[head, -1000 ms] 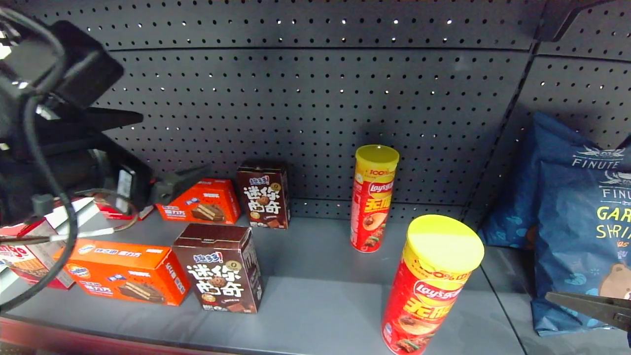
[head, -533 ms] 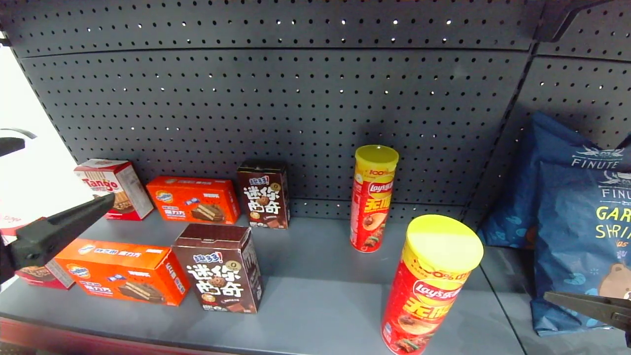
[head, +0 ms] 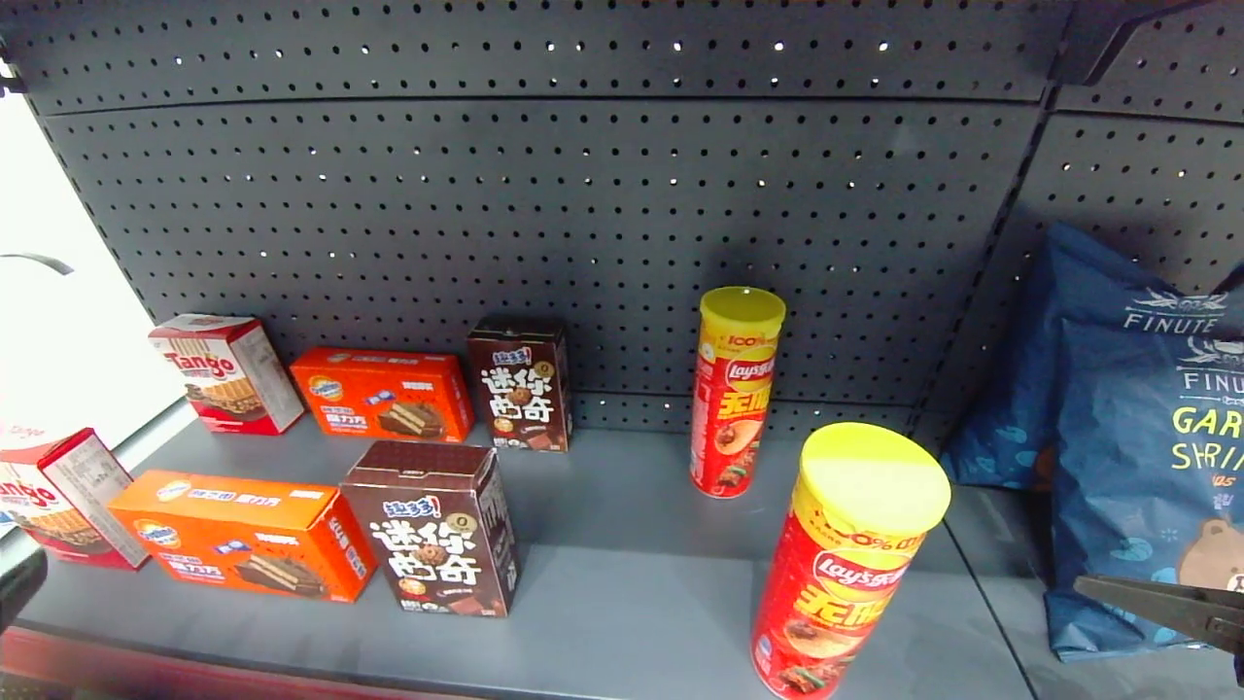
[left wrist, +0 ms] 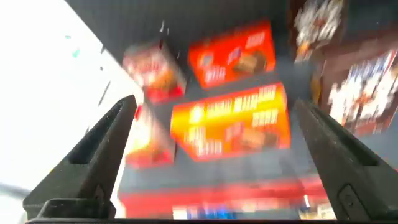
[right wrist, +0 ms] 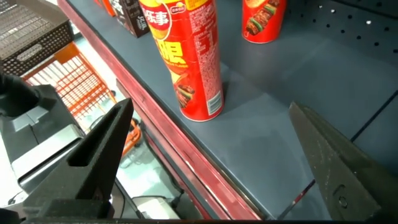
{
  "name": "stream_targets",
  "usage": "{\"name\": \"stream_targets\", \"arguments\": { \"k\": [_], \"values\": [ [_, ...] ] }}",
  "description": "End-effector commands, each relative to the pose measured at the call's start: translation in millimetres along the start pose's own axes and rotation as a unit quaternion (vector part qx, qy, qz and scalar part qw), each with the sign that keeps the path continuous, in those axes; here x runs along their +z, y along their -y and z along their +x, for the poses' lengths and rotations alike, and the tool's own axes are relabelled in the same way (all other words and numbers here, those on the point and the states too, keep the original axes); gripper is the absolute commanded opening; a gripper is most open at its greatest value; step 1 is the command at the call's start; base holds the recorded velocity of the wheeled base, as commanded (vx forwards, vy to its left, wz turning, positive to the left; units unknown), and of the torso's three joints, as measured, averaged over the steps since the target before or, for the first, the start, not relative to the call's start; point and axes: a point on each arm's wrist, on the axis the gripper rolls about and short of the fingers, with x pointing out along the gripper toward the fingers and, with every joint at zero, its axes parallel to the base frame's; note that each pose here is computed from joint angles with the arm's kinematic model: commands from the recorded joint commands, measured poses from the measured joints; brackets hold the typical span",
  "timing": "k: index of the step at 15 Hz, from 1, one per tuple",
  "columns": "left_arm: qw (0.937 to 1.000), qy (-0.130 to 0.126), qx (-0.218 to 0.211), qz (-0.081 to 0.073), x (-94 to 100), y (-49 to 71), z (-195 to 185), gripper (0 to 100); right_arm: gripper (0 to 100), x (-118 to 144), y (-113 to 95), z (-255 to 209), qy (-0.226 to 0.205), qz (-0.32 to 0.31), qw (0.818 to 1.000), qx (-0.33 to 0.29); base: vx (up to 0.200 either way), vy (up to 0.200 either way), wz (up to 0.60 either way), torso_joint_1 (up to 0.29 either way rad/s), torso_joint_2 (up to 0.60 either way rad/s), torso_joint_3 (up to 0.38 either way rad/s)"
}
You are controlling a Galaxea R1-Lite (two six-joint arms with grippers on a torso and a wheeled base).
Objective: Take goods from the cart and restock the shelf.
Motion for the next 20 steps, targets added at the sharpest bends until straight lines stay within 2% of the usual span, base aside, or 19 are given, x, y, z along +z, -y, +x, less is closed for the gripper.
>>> {"name": "stream_targets", "arguments": {
  "k": [1, 2, 4, 6, 7, 8, 9, 11, 13, 14, 16, 17, 18, 20],
  "values": [
    [0.9996, 0.006, 0.023, -0.013, -35.2, 7.1, -24.3, 100, 100, 0.4, -0.5, -2.3, 0.005, -0.002, 1.000, -0.003, 0.000, 0.000, 0.00, 0.000, 0.00, 0.000],
    [0.9996, 0.003, 0.023, -0.013, -41.3, 9.0, -25.6, 100, 100, 0.4, -0.7, -2.9, 0.006, -0.002, 1.000, -0.003, 0.000, 0.000, 0.00, 0.000, 0.00, 0.000],
    [0.9997, -0.009, 0.019, -0.010, -65.9, 17.1, -28.5, 100, 100, 0.7, -0.4, -1.8, 0.005, -0.003, 1.000, -0.002, 0.000, 0.000, 0.00, 0.000, 0.00, 0.000],
    [0.9998, -0.015, 0.008, -0.008, -79.1, 21.8, -29.0, 100, 100, -0.9, -1.4, -2.9, 0.004, -0.003, 1.000, 0.001, 0.000, 0.000, 0.00, 0.000, 0.00, 0.000],
    [0.9999, -0.014, -0.005, -0.007, -91.4, 25.8, -31.1, 100, 100, -6.7, -1.8, -4.7, 0.001, -0.001, 1.000, -0.002, 0.000, 0.000, 0.00, 0.000, 0.00, 0.000],
    [0.9998, -0.014, -0.009, -0.007, -94.8, 26.8, -31.3, 100, 100, -7.5, -2.1, -5.2, 0.001, -0.002, 1.000, -0.001, 0.000, 0.000, 0.00, 0.000, 0.00, 0.000],
    [0.9991, -0.009, -0.040, -0.010, -107.6, 30.6, -31.7, 100, 100, -6.9, -3.0, -6.9, 0.005, -0.004, 1.000, 0.000, 0.000, 0.000, 0.00, 0.000, 0.00, 0.000],
    [0.9981, -0.012, -0.052, -0.030, -118.4, 33.9, -31.7, 100, 100, -4.7, -2.6, -7.1, 0.009, -0.008, 1.000, -0.006, 0.000, 0.000, 0.00, 0.000, 0.00, 0.000],
    [0.9965, -0.020, -0.061, -0.053, -123.4, 36.0, -30.4, 100, 100, -3.0, -1.0, -7.3, 0.010, -0.008, 0.999, -0.046, 0.000, 0.000, 0.00, 0.000, 0.00, 0.000],
    [0.9950, -0.018, -0.078, -0.060, -125.2, 36.9, -30.0, 100, 100, -4.1, 0.4, -7.4, 0.008, -0.007, 0.997, -0.075, 0.000, 0.000, 0.00, 0.000, 0.00, 0.000],
    [0.9941, -0.016, -0.087, -0.063, -133.3, 39.4, -30.8, 100, 100, -10.2, 1.2, -8.3, -0.006, -0.003, 0.994, -0.112, 0.000, 0.000, 0.00, 0.000, 0.00, 0.000],
    [0.9937, -0.014, -0.090, -0.065, -138.4, 40.9, -31.1, 100, 100, -11.6, 0.2, -10.5, -0.010, -0.003, 0.993, -0.118, 0.000, 0.000, 0.00, 0.000, 0.00, 0.000],
    [0.9926, -0.013, -0.087, -0.083, -139.0, 41.0, -31.7, 100, 100, -10.6, -1.0, -12.4, -0.013, -0.002, 0.993, -0.113, 0.000, 0.000, 0.00, 0.000, 0.00, 0.000],
    [0.9921, -0.014, -0.087, -0.090, -139.0, 41.0, -31.7, 100, 100, -10.9, -1.3, -12.4, -0.016, 0.000, 0.994, -0.110, 0.000, 0.000, 0.00, 0.000, 0.00, 0.000]
  ]
}}
